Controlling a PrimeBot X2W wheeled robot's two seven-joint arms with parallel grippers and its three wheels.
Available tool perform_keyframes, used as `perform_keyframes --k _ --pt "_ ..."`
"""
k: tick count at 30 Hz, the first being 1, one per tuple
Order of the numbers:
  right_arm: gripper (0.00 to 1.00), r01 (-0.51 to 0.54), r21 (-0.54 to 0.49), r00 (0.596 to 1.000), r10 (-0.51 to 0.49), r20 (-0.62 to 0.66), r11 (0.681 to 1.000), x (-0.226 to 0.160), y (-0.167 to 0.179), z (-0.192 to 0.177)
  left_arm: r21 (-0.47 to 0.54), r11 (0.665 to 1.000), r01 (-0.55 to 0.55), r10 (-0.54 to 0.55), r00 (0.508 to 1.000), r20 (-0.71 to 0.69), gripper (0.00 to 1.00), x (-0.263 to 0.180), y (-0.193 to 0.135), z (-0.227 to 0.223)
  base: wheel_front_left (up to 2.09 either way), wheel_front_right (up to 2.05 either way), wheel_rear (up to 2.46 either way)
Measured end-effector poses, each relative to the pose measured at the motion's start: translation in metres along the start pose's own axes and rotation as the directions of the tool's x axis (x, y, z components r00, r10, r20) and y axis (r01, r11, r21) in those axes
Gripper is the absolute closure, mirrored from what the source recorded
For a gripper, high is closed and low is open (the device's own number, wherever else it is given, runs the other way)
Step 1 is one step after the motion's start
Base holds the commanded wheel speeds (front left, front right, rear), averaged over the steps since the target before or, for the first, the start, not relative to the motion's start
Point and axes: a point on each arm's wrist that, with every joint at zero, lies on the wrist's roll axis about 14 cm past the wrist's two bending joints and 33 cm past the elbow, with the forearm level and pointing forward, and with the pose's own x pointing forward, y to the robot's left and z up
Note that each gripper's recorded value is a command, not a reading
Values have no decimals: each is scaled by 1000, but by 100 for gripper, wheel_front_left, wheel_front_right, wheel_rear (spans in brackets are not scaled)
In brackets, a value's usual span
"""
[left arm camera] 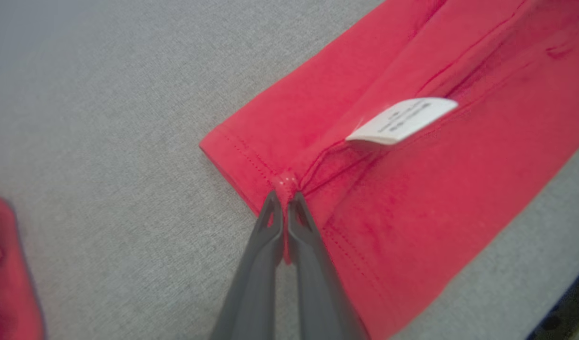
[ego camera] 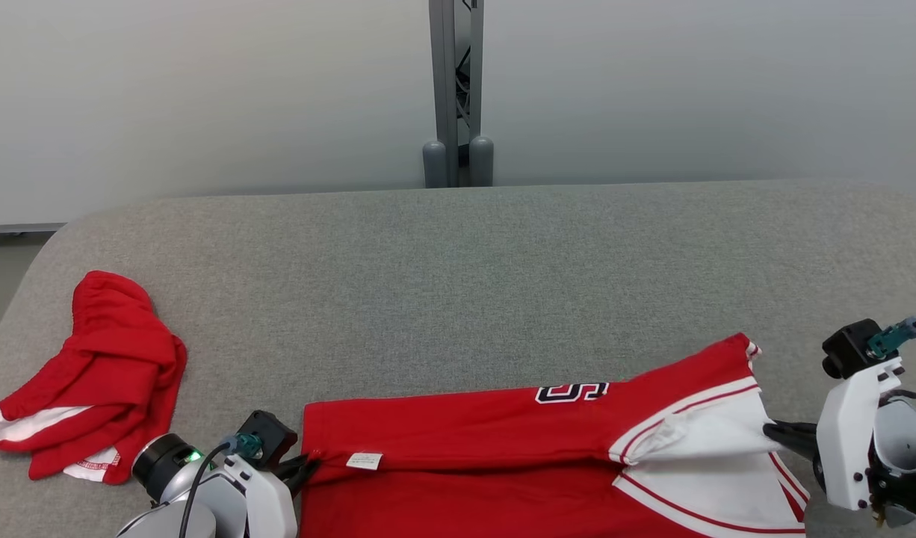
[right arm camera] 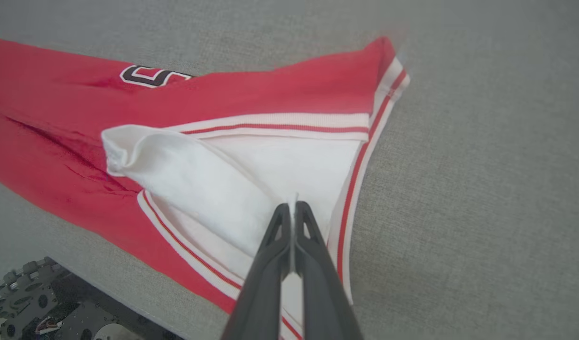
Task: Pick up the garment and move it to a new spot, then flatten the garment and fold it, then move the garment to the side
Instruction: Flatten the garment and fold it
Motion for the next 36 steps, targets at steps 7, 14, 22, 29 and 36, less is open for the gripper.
perform_keyframes --k 7,14,22,29,36 --pt "100 9 11 999 -8 -47 1000 -8 -5 -9 1 1000 1 -1 1000 4 100 0 -1 1 0 0 0" --pt "63 5 29 995 -2 -97 1000 -5 -2 -24 -5 1000 7 -7 1000 -17 100 0 -4 -4 0 0 0" --pt "0 23 59 991 -15 -134 998 -5 -5 -35 -43 999 11 -14 998 -66 0 -4 -8 -17 0 0 0" --pt "0 116 33 992 -118 46 993 -23 -34 6 -61 994 -94 96 995 36 0 -10 25 5 0 0 0" --pt "0 156 14 871 -145 469 988 -42 -33 87 -159 964 -213 245 944 221 0 -15 55 50 0 0 0"
